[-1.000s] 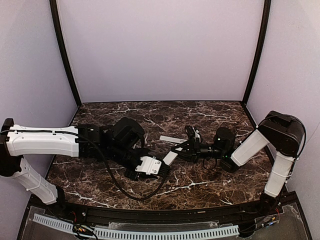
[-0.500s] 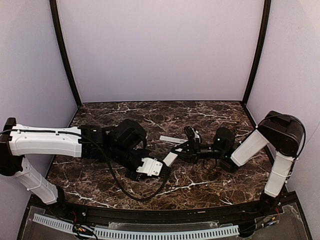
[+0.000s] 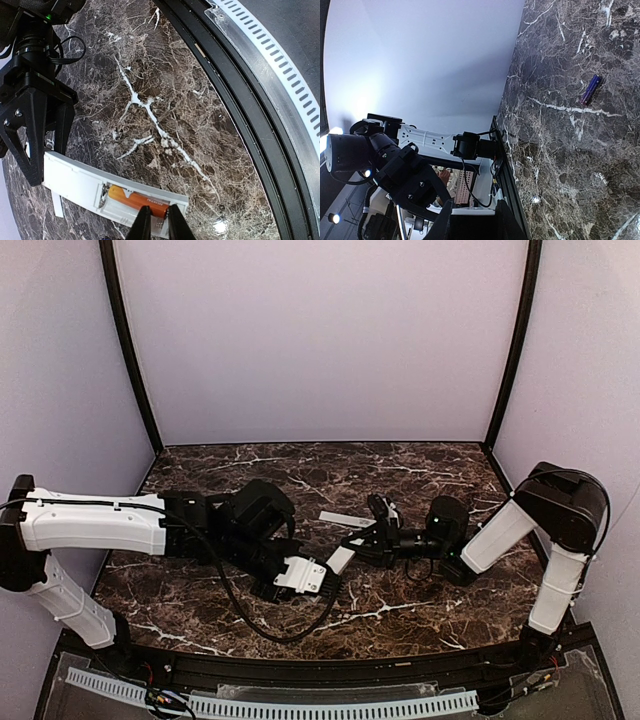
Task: Load the batteries into the remote control
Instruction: Load the battery into the battery compartment, then pick up the battery from the center of the board, then place the battery in the battery compartment.
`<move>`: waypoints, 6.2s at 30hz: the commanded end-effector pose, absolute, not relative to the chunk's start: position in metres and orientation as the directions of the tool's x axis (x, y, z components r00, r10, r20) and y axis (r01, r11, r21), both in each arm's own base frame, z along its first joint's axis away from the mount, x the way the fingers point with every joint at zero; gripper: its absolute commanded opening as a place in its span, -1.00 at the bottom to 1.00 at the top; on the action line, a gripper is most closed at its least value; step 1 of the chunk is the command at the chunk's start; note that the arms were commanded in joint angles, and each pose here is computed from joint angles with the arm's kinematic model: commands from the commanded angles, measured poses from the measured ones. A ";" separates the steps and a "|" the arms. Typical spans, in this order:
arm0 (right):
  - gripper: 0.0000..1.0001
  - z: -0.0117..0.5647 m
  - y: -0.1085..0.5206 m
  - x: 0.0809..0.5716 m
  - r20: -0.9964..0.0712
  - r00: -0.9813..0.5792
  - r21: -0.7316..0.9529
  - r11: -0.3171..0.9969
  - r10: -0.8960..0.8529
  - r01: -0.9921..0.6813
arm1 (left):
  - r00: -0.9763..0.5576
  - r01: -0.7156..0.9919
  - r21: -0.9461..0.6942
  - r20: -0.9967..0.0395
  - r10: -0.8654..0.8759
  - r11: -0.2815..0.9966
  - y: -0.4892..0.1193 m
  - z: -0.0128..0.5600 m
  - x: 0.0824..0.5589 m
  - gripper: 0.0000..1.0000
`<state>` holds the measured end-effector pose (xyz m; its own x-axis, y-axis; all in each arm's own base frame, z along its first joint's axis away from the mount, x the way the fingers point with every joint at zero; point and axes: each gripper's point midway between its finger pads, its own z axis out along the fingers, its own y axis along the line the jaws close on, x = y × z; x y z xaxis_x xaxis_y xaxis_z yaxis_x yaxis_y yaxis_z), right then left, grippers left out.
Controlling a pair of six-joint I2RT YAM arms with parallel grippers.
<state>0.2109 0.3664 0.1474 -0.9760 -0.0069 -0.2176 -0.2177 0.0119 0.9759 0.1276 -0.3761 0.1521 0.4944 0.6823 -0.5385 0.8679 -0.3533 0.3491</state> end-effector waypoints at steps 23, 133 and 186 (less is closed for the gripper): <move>-1.00 0.205 0.368 0.197 -0.378 -0.926 0.912 -0.165 0.013 -0.375 | 0.459 0.889 0.270 -0.518 0.722 -0.371 -0.378 0.131 0.126 -0.86; -1.00 0.189 0.303 0.250 -0.574 -0.818 0.805 0.197 0.018 -0.560 | -0.181 0.945 -0.043 -0.895 0.409 0.325 -0.422 0.214 0.223 -0.99; -1.00 0.189 0.309 0.250 -0.493 -0.868 0.865 0.134 0.057 -0.483 | -0.250 0.941 -0.104 -0.856 0.453 0.322 -0.445 0.169 0.210 -0.97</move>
